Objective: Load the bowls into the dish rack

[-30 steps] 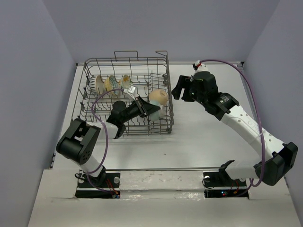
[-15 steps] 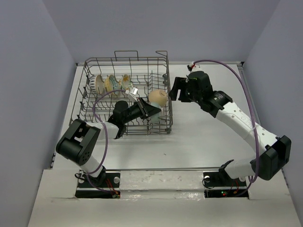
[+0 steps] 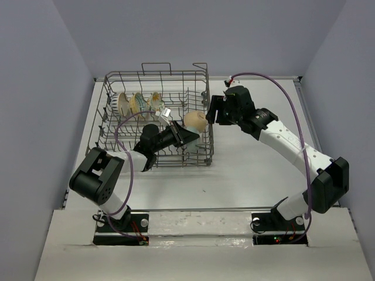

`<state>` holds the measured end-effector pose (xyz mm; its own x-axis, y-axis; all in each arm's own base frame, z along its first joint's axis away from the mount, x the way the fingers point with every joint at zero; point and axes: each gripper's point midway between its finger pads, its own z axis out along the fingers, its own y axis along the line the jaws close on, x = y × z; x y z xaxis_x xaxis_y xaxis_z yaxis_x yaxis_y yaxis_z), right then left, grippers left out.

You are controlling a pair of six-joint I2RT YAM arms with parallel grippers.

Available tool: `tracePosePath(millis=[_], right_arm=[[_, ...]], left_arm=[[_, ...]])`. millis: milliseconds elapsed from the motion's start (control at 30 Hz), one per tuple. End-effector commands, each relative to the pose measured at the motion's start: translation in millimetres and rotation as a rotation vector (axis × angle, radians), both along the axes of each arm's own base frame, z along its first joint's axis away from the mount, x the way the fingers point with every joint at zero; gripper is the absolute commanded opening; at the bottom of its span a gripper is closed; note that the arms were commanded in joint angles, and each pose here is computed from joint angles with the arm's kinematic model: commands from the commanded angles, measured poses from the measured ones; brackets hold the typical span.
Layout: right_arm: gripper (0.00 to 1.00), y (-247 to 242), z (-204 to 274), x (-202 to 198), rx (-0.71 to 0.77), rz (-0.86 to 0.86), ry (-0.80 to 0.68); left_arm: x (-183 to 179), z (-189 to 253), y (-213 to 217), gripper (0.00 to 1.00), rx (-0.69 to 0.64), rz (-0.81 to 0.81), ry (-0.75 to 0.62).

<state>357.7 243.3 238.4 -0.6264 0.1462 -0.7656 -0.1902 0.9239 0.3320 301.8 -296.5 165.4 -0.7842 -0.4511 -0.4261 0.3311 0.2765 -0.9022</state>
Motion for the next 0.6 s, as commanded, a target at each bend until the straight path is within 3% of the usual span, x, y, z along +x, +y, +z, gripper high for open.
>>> tracePosePath(millis=[0, 133, 367, 567], right_arm=[[0.65, 3, 28, 12, 0.038, -0.014, -0.08], [0.64, 2, 27, 12, 0.038, -0.017, -0.081], [0.57, 2, 29, 12, 0.039, -0.016, -0.085], [0.56, 3, 30, 13, 0.041, -0.016, -0.084]], left_arm=[[11, 30, 4, 0.17, -0.015, 0.032, -0.112], [12, 29, 5, 0.3, -0.002, 0.044, -0.112], [13, 25, 9, 0.43, 0.02, 0.064, -0.098], [13, 20, 10, 0.48, 0.043, 0.071, -0.088]])
